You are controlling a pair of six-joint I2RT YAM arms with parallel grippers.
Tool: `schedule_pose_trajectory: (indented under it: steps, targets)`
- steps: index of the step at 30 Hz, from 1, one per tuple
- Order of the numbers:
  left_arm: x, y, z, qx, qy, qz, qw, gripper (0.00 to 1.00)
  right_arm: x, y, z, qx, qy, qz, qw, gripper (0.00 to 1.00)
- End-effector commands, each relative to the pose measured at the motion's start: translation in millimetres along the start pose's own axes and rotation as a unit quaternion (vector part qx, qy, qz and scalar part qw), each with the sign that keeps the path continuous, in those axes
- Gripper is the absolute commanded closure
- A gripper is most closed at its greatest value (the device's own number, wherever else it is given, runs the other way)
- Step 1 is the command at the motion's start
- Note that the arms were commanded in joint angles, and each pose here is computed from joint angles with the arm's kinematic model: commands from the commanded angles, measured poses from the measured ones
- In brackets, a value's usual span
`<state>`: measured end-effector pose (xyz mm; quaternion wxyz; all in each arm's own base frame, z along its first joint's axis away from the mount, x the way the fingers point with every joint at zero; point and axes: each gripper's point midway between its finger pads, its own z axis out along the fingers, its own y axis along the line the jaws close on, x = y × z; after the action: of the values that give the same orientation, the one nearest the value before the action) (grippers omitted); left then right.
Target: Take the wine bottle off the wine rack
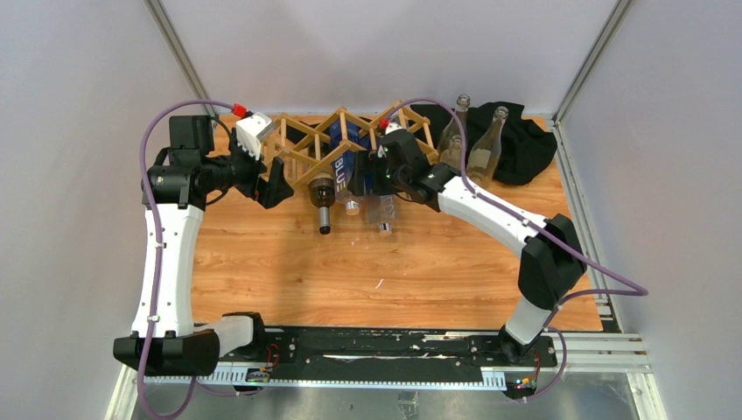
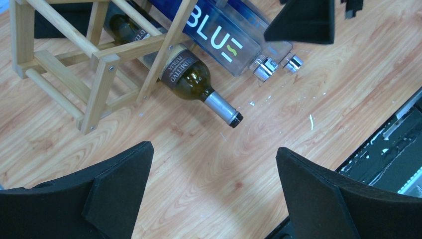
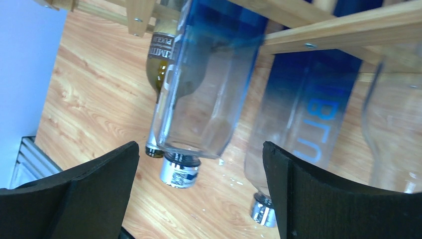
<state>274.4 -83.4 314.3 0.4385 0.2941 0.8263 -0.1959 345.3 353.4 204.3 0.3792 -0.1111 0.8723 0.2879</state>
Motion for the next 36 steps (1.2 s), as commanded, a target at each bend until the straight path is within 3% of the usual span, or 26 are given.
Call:
schedule_pose_trajectory:
  steps: [1,18,29,33,36]
  targets:
    - [-2,-3,-3,0.002,-0.012,0.013,1.0,0.0,-6,25,7,-0.032,0.004,0.031,0.999,0.03]
    - [-6,-7,-7,0.005,-0.021,0.022,1.0,0.0,-1,12,67,0.005,0.006,0.063,0.998,0.05]
    - [-6,-11,-10,0.008,-0.026,0.029,0.999,0.0,-6,15,84,-0.004,-0.013,0.078,0.997,0.25]
    - [-4,-12,-9,0.012,-0.026,0.032,0.999,0.0,-6,17,81,-0.013,-0.016,0.081,0.996,0.4]
    - [-2,-13,-8,0.015,-0.024,0.039,0.999,0.0,-3,18,74,-0.021,-0.018,0.082,0.996,0.59]
